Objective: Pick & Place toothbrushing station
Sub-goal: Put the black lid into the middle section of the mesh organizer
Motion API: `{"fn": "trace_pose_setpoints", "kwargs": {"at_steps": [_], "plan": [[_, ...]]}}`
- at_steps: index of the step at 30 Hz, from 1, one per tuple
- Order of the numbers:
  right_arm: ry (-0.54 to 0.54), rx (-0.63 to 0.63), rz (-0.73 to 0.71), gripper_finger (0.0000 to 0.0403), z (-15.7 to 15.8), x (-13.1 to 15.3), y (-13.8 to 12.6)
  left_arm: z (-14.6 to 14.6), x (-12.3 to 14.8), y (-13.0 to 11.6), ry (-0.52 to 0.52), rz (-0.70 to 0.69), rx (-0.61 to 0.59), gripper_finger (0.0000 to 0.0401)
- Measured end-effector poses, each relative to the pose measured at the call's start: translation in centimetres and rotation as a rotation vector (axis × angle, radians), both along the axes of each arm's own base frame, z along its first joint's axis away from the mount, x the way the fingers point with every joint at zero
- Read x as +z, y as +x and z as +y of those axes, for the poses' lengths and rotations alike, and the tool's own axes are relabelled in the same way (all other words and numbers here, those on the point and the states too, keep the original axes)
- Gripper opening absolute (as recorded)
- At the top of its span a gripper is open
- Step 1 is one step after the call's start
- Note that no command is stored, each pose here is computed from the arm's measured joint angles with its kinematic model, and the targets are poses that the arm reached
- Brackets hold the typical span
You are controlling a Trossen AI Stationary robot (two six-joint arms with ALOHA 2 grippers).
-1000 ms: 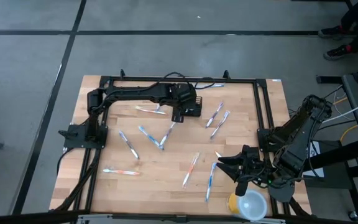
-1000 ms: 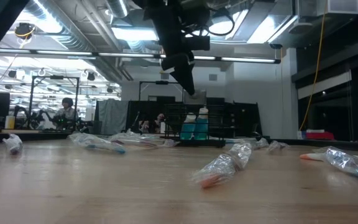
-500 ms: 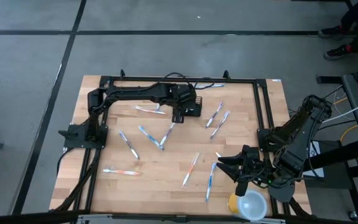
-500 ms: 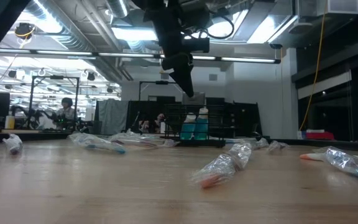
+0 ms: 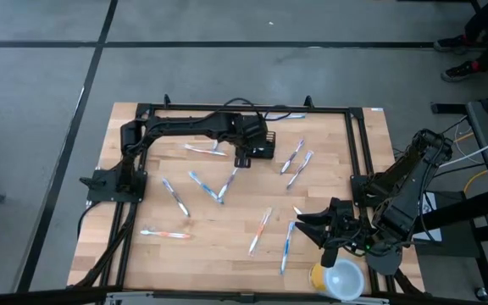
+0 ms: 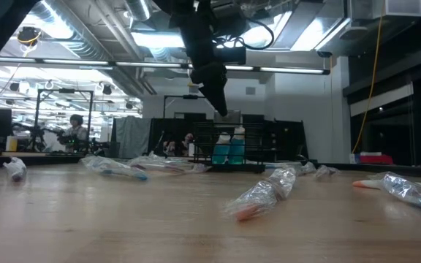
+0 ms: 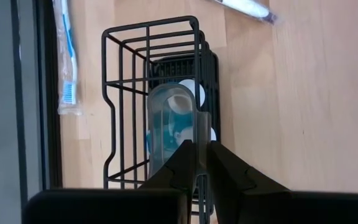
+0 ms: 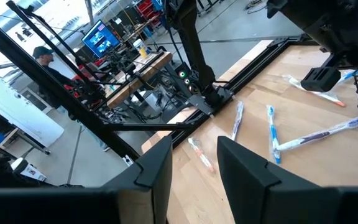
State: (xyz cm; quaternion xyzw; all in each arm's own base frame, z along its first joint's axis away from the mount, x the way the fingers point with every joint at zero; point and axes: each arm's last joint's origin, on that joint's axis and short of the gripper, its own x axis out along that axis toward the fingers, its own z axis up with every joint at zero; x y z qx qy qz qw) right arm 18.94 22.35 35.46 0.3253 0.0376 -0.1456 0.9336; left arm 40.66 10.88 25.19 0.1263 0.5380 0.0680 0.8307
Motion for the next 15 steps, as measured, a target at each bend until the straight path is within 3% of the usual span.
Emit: {"fn": "trace_pose_setpoints", "kwargs": {"at_steps": [15], "plan": [[-0.003,0.000,0.001,0.0130,0.00,0.00,0.00,0.43,-0.96,0.49,-0.006,0.003,-0.006,0.0023]]}}
